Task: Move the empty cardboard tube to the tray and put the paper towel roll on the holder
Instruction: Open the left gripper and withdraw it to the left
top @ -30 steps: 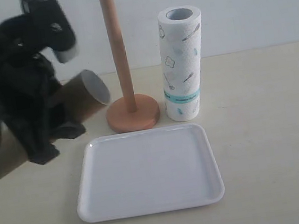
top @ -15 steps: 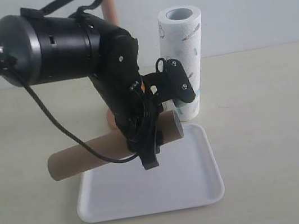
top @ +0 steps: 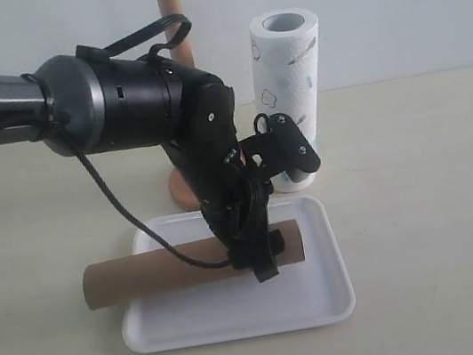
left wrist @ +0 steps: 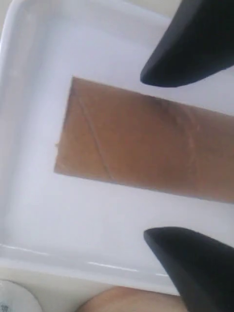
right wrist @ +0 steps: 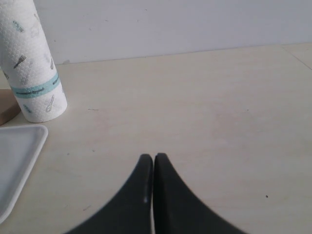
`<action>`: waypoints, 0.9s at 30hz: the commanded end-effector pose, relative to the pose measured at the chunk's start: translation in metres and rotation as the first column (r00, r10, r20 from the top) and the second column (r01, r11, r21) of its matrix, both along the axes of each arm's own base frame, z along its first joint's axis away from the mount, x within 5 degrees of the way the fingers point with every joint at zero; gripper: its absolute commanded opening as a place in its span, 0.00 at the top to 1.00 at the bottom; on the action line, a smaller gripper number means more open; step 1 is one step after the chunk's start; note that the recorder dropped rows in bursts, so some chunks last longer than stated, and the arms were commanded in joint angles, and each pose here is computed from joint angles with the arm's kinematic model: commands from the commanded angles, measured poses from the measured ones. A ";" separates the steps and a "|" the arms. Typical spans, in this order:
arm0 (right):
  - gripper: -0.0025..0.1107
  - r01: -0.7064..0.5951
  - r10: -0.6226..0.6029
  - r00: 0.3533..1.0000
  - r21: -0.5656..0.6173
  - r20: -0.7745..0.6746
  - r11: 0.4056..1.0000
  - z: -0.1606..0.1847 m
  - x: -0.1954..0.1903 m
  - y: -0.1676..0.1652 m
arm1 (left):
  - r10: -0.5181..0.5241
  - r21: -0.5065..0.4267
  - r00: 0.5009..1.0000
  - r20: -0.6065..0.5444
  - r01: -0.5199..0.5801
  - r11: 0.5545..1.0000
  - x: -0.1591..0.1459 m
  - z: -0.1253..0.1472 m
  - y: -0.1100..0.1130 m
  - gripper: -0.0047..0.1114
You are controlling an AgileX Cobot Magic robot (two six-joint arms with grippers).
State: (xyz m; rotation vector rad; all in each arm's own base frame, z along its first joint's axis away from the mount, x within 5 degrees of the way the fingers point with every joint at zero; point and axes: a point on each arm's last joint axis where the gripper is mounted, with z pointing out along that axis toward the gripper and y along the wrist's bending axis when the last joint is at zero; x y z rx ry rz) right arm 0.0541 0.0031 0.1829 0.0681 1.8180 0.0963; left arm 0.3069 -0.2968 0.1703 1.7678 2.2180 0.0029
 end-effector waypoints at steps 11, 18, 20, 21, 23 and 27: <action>0.98 0.008 -0.008 1.000 -0.003 0.013 1.000 0.001 0.000 -0.001 | 0.023 -0.085 0.999 0.034 -0.020 0.996 -0.013 0.055 0.006 0.44; 0.98 0.008 -0.008 1.000 -0.003 0.013 1.000 0.001 0.000 -0.001 | 0.027 -0.145 0.995 0.093 -0.014 0.989 -0.034 0.121 0.028 0.86; 0.98 0.008 -0.008 1.000 -0.003 0.013 1.000 0.001 0.000 -0.001 | 0.035 -0.155 0.995 0.098 -0.020 0.988 -0.041 0.136 0.035 0.92; 0.98 0.008 -0.008 1.000 -0.003 0.013 1.000 0.001 0.000 -0.001 | 0.051 -0.162 0.994 0.093 -0.036 0.986 -0.044 0.141 0.038 0.92; 0.98 0.008 -0.008 1.000 -0.003 0.013 1.000 0.001 0.000 -0.001 | 0.097 -0.185 0.992 0.083 -0.080 0.980 -0.051 0.153 0.045 0.92; 0.98 0.008 -0.008 1.000 -0.003 0.013 1.000 0.001 0.000 -0.001 | 0.133 -0.191 0.986 0.106 -0.111 0.975 -0.064 0.174 0.062 0.92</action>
